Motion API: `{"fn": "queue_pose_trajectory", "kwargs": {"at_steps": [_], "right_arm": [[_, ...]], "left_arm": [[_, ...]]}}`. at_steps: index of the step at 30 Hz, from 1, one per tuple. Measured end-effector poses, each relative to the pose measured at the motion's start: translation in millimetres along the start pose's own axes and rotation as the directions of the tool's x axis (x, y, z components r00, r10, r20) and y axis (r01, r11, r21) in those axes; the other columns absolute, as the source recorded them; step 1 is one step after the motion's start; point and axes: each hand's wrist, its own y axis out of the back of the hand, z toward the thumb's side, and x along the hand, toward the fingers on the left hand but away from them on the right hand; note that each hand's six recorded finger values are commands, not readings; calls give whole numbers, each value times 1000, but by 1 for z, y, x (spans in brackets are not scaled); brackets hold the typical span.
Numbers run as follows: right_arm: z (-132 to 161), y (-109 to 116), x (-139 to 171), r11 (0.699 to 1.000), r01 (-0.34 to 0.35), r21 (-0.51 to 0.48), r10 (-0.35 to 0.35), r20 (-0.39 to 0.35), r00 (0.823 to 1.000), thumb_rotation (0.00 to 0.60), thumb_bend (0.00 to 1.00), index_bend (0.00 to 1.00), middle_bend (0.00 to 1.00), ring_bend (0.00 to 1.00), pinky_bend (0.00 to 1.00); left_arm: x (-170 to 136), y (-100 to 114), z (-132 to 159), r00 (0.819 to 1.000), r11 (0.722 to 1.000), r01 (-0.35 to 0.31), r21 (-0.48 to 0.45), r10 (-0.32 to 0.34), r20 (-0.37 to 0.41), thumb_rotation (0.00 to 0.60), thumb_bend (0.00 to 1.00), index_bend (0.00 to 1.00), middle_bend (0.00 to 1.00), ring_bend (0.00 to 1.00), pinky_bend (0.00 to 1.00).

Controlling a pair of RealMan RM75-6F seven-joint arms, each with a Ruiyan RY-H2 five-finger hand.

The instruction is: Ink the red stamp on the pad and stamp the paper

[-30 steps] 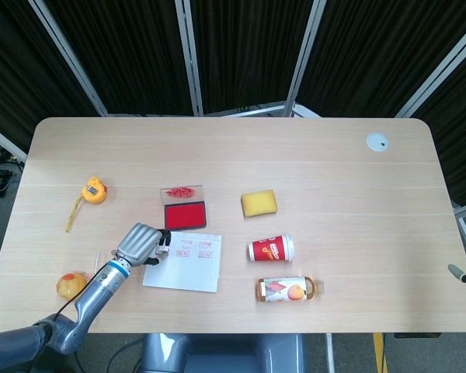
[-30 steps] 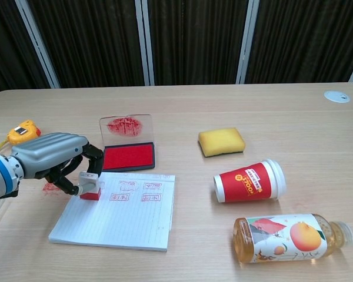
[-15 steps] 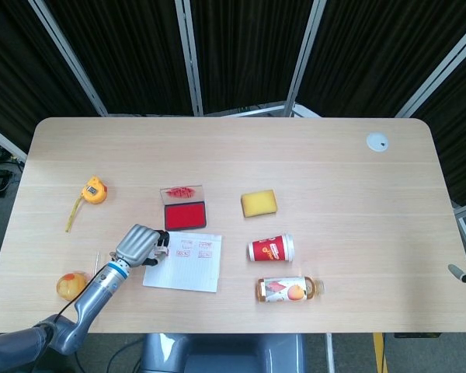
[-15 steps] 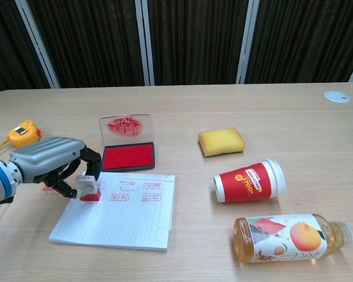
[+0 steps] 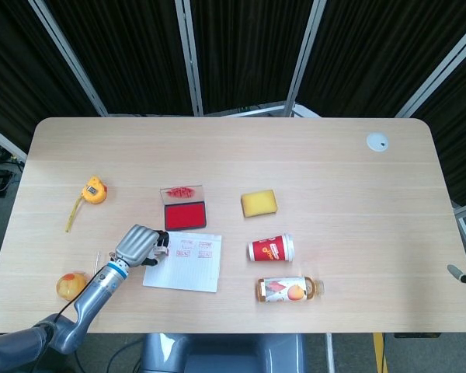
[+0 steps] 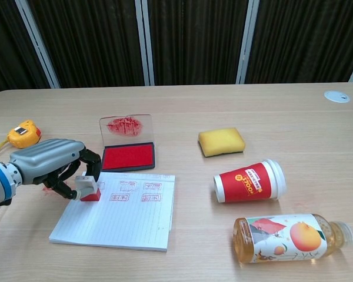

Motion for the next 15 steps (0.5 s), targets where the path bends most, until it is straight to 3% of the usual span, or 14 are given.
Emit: {"fn": "queue_pose_trajectory", "kwargs": {"at_steps": [15], "right_arm": [[-1,-1,-1,1000,-1,3,1,4,1000,600,0,0,0,0,0]], "left_arm": [[1,-5,-4,1000,1000,7,8,-7,-6,600,426,569,544,755,840]]}}
